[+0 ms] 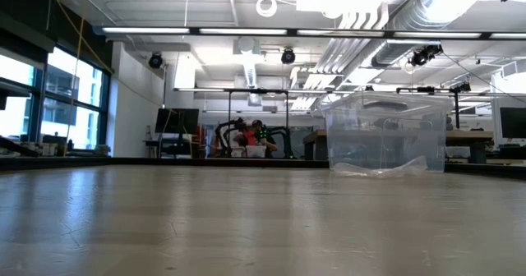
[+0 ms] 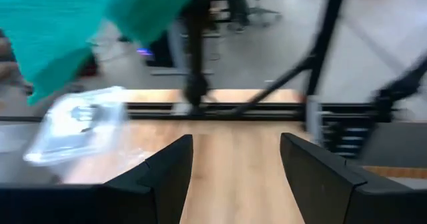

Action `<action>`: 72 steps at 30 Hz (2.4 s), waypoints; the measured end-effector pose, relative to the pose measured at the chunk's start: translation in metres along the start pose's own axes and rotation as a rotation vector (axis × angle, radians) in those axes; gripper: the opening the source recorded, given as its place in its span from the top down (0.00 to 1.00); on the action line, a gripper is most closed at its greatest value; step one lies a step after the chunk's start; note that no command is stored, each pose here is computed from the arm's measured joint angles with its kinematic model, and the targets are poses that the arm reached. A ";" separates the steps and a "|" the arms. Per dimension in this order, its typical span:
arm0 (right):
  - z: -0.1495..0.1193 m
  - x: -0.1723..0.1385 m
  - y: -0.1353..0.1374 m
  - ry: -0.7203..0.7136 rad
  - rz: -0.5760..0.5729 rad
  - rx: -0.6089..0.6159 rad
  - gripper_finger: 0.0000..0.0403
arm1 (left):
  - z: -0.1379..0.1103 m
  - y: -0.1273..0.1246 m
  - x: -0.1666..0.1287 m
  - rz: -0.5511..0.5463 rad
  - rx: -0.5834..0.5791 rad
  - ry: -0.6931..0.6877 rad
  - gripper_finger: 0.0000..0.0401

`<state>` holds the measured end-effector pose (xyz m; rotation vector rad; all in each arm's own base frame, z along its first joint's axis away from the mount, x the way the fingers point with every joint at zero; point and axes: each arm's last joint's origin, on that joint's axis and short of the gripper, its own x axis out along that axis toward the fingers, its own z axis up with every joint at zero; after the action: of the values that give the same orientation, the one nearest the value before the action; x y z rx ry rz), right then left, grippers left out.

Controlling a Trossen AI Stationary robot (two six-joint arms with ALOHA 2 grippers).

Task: Roll bandage
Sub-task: Roll the green bandage

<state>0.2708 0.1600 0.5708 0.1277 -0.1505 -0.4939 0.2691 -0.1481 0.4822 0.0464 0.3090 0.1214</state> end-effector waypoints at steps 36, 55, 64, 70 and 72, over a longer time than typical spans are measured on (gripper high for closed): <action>0.048 -0.027 -0.023 -0.159 0.110 0.355 1.00 | 0.034 0.055 0.129 -0.138 0.088 -0.497 0.46; 0.049 -0.027 -0.023 -0.161 0.102 0.351 1.00 | 0.041 0.046 0.121 -0.129 0.102 -0.584 0.46; 0.048 -0.026 -0.023 -0.160 0.097 0.341 1.00 | 0.053 0.029 0.104 -0.213 0.055 -0.748 0.46; 0.048 -0.026 -0.023 -0.151 0.068 0.319 1.00 | 0.056 0.030 0.101 -0.244 -0.042 -0.776 0.46; 0.047 -0.026 -0.023 -0.148 0.064 0.316 1.00 | 0.056 0.030 0.101 -0.255 -0.073 -0.771 0.48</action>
<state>0.2290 0.1483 0.6105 0.3941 -0.3769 -0.4128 0.3780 -0.1071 0.5067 -0.0202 -0.4600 -0.1415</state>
